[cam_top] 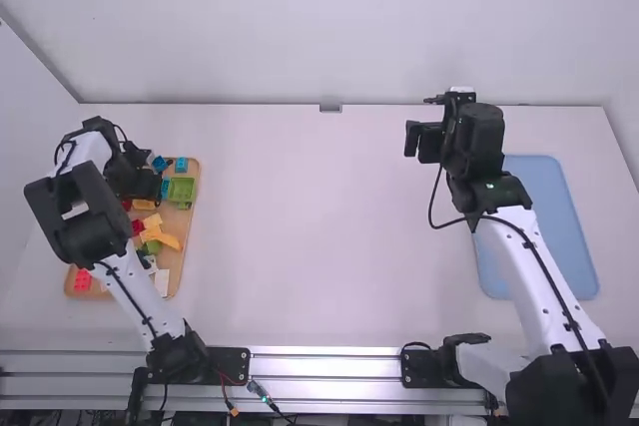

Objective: Assemble lego blocks to make yellow taxi

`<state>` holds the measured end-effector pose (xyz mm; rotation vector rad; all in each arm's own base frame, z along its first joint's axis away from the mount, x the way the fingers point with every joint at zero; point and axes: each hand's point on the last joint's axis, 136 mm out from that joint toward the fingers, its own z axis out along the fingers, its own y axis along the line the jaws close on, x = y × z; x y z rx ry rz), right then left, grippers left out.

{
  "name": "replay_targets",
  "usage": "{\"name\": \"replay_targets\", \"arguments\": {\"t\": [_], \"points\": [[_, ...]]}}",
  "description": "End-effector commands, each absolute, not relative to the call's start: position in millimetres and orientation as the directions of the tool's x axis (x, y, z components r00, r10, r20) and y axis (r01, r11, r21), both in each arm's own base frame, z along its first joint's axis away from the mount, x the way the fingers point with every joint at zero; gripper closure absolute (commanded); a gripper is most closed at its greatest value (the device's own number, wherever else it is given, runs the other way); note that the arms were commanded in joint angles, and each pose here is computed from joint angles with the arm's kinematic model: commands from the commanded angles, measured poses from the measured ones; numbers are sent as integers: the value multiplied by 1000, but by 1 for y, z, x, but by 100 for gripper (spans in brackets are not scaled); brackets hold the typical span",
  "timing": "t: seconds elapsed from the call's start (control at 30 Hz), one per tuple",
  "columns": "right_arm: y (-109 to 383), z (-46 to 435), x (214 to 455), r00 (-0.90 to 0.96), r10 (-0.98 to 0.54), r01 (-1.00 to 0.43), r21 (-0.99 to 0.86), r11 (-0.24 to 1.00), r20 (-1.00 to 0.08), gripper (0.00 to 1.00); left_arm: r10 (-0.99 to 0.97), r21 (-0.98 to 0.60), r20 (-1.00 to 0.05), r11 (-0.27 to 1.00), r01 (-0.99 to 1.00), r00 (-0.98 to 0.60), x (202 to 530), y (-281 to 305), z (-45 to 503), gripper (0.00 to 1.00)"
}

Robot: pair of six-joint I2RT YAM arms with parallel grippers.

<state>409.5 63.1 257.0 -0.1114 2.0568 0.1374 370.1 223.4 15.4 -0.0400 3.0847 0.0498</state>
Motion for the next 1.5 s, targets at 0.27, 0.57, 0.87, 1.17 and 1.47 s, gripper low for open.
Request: {"name": "replay_targets", "arguments": {"t": [0.27,0.57,0.87,1.17,1.47], "points": [[63,271,414,-446,-16,-137,50,989,-895,1,-41,6,-32,999,-41,-999,360,213,-13,19],[63,270,413,-450,-17,-137,50,989,-893,1,-49,24,-85,998,-52,-995,372,218,-16,26],[63,270,413,-450,-17,-137,50,989,-893,1,-50,32,-98,998,-53,-994,372,221,-18,44],[63,269,413,-454,-18,-137,49,989,-891,1,-78,61,-151,994,-88,-985,386,230,20,59],[63,266,411,-467,-19,-135,50,990,-884,1,113,110,-238,990,89,-965,407,173,91,65]]}}
